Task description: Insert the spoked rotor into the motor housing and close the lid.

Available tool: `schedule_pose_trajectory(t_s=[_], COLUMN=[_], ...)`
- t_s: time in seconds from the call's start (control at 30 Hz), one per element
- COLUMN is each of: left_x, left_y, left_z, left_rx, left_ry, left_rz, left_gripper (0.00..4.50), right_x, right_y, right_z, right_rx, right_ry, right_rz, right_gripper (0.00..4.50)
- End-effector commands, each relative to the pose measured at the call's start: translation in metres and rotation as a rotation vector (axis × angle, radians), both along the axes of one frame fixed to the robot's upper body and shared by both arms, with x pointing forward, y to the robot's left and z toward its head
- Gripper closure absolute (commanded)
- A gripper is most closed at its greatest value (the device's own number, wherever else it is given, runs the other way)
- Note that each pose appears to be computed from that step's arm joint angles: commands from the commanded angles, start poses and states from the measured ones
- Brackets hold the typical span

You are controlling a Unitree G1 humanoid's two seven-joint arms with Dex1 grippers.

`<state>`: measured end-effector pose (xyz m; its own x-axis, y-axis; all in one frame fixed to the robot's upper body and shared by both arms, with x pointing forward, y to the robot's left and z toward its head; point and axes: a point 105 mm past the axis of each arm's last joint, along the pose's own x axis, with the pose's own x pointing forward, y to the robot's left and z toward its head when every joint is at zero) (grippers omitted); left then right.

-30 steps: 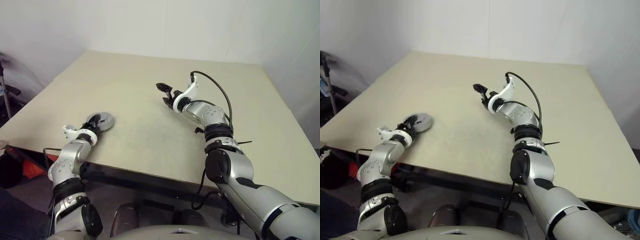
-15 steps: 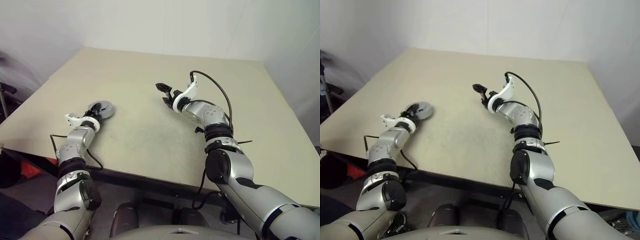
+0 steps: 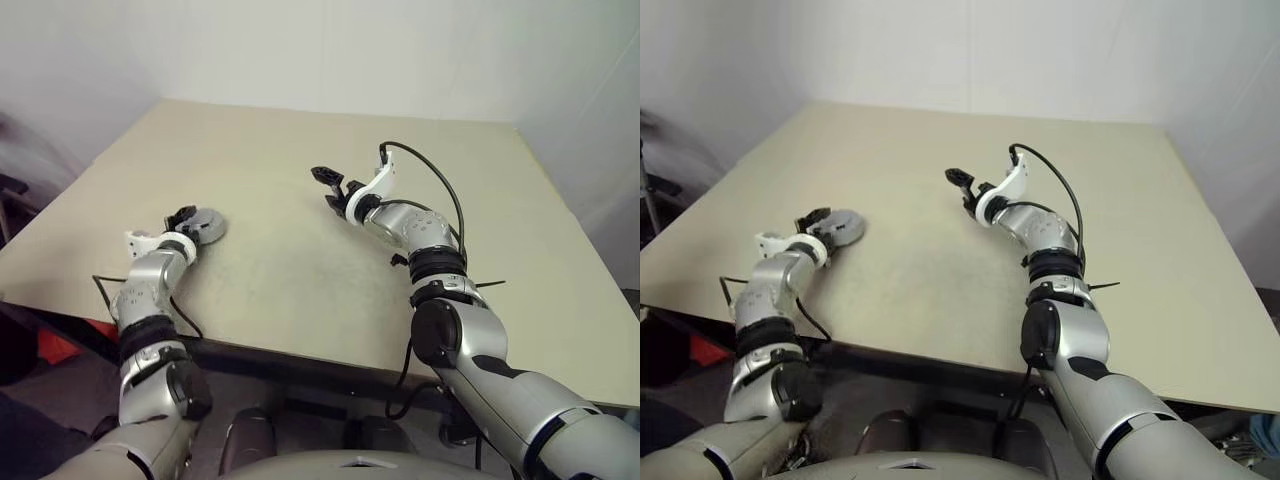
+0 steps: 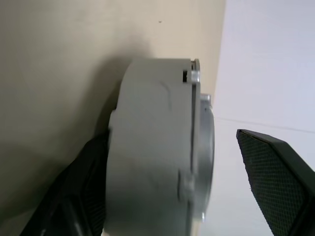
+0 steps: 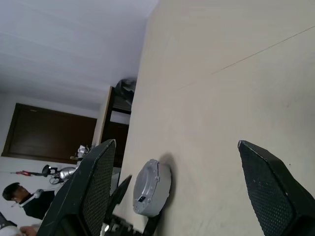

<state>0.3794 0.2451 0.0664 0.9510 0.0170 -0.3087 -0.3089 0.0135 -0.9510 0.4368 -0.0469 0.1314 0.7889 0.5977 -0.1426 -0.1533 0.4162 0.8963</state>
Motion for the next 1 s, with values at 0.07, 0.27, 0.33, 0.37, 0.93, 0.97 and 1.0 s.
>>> schedule_pose_trajectory(t_s=[0.07,0.27,0.33,0.37,0.93,0.97,1.0], left_x=[-0.037,-0.065,-0.067,-0.065,-0.034,-0.035,-0.035], left_y=[-0.021,-0.035,-0.041,-0.049,-0.11,-0.11,-0.111], left_z=[-0.029,-0.038,-0.037,-0.033,0.048,0.045,0.043], left_rx=[-0.018,-0.04,-0.051,-0.051,0.894,0.936,0.972], left_ry=[0.158,0.22,0.223,0.208,-0.525,-0.538,-0.549], left_rz=[-0.082,-0.137,-0.159,-0.192,-0.793,-0.813,-0.828], left_gripper=[0.5,0.5,0.5,0.5,0.5,0.5,0.5], right_x=[0.003,0.002,0.002,0.003,-0.067,-0.072,-0.074], right_y=[-0.001,0.0,0.0,-0.002,-0.093,-0.098,-0.105], right_z=[0.016,0.014,0.014,0.014,-0.015,-0.016,-0.019], right_rx=[0.003,-0.003,-0.008,-0.021,-0.625,-0.65,-0.68], right_ry=[-0.054,-0.048,-0.048,-0.055,-0.695,-0.711,-0.719], right_rz=[-0.003,0.001,0.002,0.0,0.507,0.533,0.548], right_gripper=[0.0,0.0,0.0,0.0,0.0,0.0,0.0])
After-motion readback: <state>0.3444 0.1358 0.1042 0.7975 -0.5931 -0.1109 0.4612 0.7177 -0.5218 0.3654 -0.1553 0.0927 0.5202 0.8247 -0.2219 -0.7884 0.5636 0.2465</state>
